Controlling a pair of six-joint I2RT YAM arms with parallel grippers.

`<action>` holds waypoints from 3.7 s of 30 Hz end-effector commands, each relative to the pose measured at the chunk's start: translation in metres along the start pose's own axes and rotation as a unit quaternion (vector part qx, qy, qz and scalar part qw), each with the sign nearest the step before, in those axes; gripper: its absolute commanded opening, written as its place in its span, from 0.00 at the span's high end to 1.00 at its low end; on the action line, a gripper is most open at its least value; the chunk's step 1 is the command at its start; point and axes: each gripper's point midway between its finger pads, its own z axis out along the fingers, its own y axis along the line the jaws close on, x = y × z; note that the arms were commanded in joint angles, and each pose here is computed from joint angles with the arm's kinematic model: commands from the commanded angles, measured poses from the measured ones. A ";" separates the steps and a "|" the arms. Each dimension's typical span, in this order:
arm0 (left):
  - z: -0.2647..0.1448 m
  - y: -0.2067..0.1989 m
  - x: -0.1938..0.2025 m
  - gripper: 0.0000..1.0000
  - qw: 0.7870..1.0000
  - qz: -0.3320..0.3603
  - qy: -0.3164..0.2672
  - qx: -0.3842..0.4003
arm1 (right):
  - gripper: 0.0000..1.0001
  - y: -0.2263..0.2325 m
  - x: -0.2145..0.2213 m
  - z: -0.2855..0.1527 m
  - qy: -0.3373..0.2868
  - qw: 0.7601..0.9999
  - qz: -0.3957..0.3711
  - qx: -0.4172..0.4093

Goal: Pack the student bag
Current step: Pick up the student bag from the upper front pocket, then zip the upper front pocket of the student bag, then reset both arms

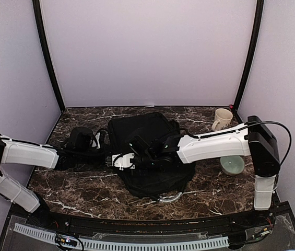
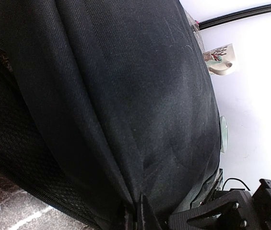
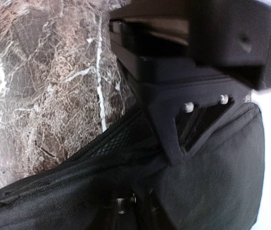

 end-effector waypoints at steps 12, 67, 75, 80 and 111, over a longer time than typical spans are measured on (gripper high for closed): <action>-0.008 -0.009 -0.011 1.00 0.999 0.010 -0.025 0.021 | 1.00 -0.008 -0.011 -0.017 -0.036 0.997 0.062 -0.032; -0.009 0.030 -0.007 1.00 0.999 -0.020 -0.023 -0.033 | 1.00 -0.074 0.244 -0.125 0.031 0.890 0.456 -0.003; -0.010 0.030 -0.007 1.00 0.999 -0.019 -0.024 -0.032 | 1.00 -0.079 0.249 -0.131 0.031 0.888 0.458 0.006; -0.011 0.026 -0.007 0.99 0.999 -0.014 -0.022 -0.024 | 1.00 -0.078 0.249 -0.134 0.034 0.890 0.455 0.007; -0.142 -0.041 -0.114 0.27 0.910 0.315 -0.153 -0.224 | 0.00 -0.176 0.243 -0.290 -0.009 0.831 0.462 0.309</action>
